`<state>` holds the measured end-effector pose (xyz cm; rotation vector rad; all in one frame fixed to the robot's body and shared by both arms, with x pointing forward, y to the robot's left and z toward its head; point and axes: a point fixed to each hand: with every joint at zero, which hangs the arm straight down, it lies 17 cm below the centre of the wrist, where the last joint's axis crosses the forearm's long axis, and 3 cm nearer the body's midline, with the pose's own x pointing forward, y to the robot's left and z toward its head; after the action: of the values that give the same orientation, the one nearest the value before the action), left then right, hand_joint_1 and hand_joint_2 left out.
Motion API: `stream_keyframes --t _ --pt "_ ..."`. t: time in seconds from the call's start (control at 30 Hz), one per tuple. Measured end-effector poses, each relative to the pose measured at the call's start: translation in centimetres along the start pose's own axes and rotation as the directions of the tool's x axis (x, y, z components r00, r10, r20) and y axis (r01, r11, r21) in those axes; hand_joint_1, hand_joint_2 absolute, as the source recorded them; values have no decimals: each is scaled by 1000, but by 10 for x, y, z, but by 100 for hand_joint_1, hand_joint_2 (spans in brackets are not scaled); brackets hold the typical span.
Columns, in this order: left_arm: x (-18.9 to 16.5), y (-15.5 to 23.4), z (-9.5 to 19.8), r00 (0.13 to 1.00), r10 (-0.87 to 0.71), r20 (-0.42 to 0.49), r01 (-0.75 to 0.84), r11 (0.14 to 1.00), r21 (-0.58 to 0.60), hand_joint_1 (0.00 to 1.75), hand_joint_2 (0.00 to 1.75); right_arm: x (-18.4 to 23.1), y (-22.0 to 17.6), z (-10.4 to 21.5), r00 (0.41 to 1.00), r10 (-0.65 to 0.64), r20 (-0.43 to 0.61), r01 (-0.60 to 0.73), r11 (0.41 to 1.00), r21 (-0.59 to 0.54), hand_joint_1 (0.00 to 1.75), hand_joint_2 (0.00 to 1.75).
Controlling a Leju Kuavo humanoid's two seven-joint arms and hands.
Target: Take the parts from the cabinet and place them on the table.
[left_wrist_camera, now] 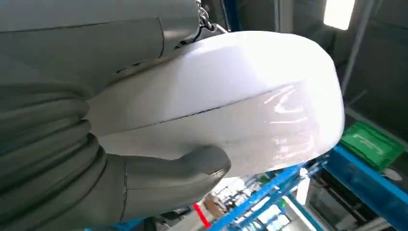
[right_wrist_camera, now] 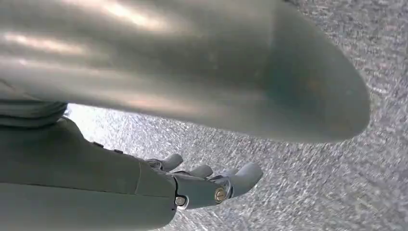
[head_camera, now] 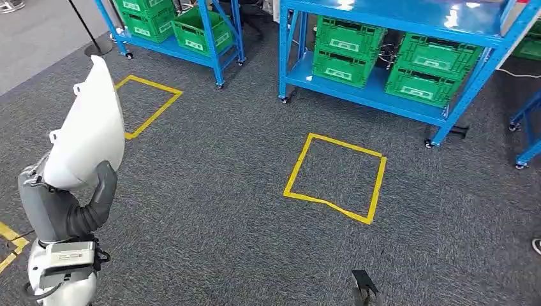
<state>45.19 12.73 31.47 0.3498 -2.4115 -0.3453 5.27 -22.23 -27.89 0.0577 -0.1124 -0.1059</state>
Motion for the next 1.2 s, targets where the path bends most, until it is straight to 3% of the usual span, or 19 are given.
stream_keyframes --t 0.37,1.2 --pt "14 -19 -22 999 41 27 -41 999 -8 175 175 0 8 0 1000 -28 -11 28 1000 2 0 0" --pt "11 -25 -26 999 35 15 -35 999 -24 175 175 -1 8 0 1000 -19 -11 19 1000 4 0 0"
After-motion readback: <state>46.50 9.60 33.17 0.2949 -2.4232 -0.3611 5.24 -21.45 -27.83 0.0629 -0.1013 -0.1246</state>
